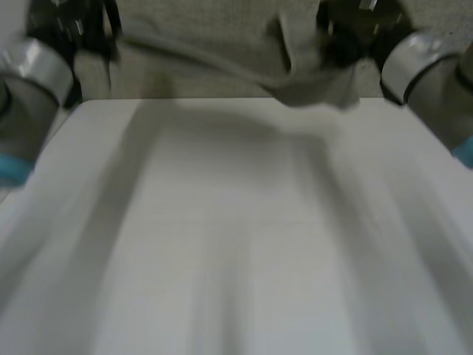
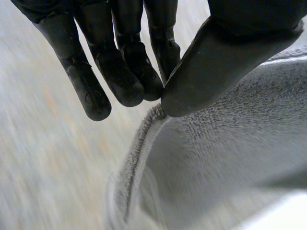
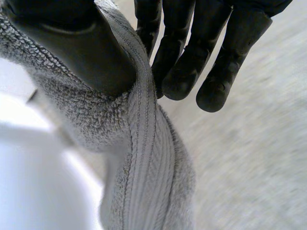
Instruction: Fold the towel.
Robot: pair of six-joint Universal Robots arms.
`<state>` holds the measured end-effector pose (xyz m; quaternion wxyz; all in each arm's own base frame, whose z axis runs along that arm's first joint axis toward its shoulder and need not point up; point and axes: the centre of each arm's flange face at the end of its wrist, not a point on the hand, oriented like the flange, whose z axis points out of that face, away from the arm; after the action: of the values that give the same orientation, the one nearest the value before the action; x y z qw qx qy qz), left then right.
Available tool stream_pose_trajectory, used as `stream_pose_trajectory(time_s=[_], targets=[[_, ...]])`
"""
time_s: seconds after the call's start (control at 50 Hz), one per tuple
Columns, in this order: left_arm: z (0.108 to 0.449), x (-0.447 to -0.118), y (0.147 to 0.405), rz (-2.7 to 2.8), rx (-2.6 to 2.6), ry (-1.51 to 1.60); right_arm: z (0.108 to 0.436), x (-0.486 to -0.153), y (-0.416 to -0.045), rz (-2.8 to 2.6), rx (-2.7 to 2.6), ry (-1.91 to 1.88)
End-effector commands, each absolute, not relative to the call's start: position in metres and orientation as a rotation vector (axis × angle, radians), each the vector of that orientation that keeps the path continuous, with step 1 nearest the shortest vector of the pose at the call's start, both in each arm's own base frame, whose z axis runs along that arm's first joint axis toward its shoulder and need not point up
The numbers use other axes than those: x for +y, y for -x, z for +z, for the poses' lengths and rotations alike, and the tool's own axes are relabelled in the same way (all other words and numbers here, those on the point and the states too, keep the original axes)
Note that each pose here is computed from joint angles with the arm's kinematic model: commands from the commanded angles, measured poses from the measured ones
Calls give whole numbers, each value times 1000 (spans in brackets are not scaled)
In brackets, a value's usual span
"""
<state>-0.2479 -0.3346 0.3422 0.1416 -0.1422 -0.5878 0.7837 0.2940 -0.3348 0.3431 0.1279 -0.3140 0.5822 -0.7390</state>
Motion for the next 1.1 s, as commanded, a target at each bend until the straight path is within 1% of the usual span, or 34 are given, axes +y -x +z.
stream_pose_trajectory(time_s=[0.02,0.04,0.06,0.08,0.1,0.12,0.14,0.16,0.2,0.3,0.34,0.36,0.4,0.46,0.56,0.62,0.66,0.68,0.72,0.74,0.76,0.78,0.82,0.84,0.88,0.94,0.98,1.06,1.1], targets=[[226,-302,236,1880,-2030,526,252,-333,-286,-1909,1803,1275],[225,-302,236,1879,-2030,526,235,-334,-281,-1875,1829,1325],[207,-294,235,1832,-2068,531,221,-337,-275,-1862,1860,1341],[190,-288,236,1794,-2095,537,221,-337,-275,-1862,1860,1341],[190,-288,236,1793,-2095,537,206,-339,-270,-1845,1891,1353],[172,-282,239,1755,-2112,553,196,-340,-268,-1836,1906,1352],[159,-275,245,1719,-2118,572,196,-340,-268,-1836,1906,1352],[159,-275,245,1719,-2118,573,188,-339,-266,-1827,1918,1350],[143,-266,254,1687,-2117,604,182,-338,-264,-1820,1928,1354],[134,-258,259,1645,-2127,627,178,-330,-259,-1808,1954,1354],[135,-258,260,1643,-2124,629,188,-324,-255,-1833,1968,1347],[136,-257,260,1648,-2119,632,188,-324,-255,-1833,1968,1347],[137,-256,260,1646,-2120,634,198,-314,-252,-1857,1964,1347],[140,-254,260,1649,-2117,641,203,-309,-252,-1868,1949,1350],[148,-254,258,1666,-2110,635,221,-283,-252,-1891,1897,1391],[151,-250,254,1670,-2118,628,224,-277,-250,-1905,1887,1415],[153,-249,253,1675,-2114,627,227,-260,-248,-1932,1852,1508],[156,-248,252,1682,-2109,626,227,-260,-248,-1932,1852,1509],[157,-247,251,1686,-2107,624,222,-239,-252,-1932,1778,1662],[157,-247,251,1686,-2107,624,222,-239,-252,-1932,1777,1663],[158,-245,250,1689,-2108,626,217,-228,-257,-1919,1729,1751],[158,-244,249,1690,-2109,626,217,-228,-257,-1919,1728,1752],[159,-243,248,1692,-2111,623,206,-207,-268,-1894,1623,1927],[160,-243,246,1694,-2114,619,206,-207,-268,-1893,1622,1928],[159,-243,243,1697,-2124,609,196,-192,-274,-1878,1502,2084],[158,-248,234,1707,-2147,580,191,-189,-276,-1877,1456,2149],[158,-251,230,1713,-2158,565,180,-188,-280,-1886,1378,2231],[159,-262,220,1735,-2178,527,170,-185,-286,-1896,1300,2293],[160,-265,218,1745,-2180,518,157,-184,-292,-1888,1249,2342]])
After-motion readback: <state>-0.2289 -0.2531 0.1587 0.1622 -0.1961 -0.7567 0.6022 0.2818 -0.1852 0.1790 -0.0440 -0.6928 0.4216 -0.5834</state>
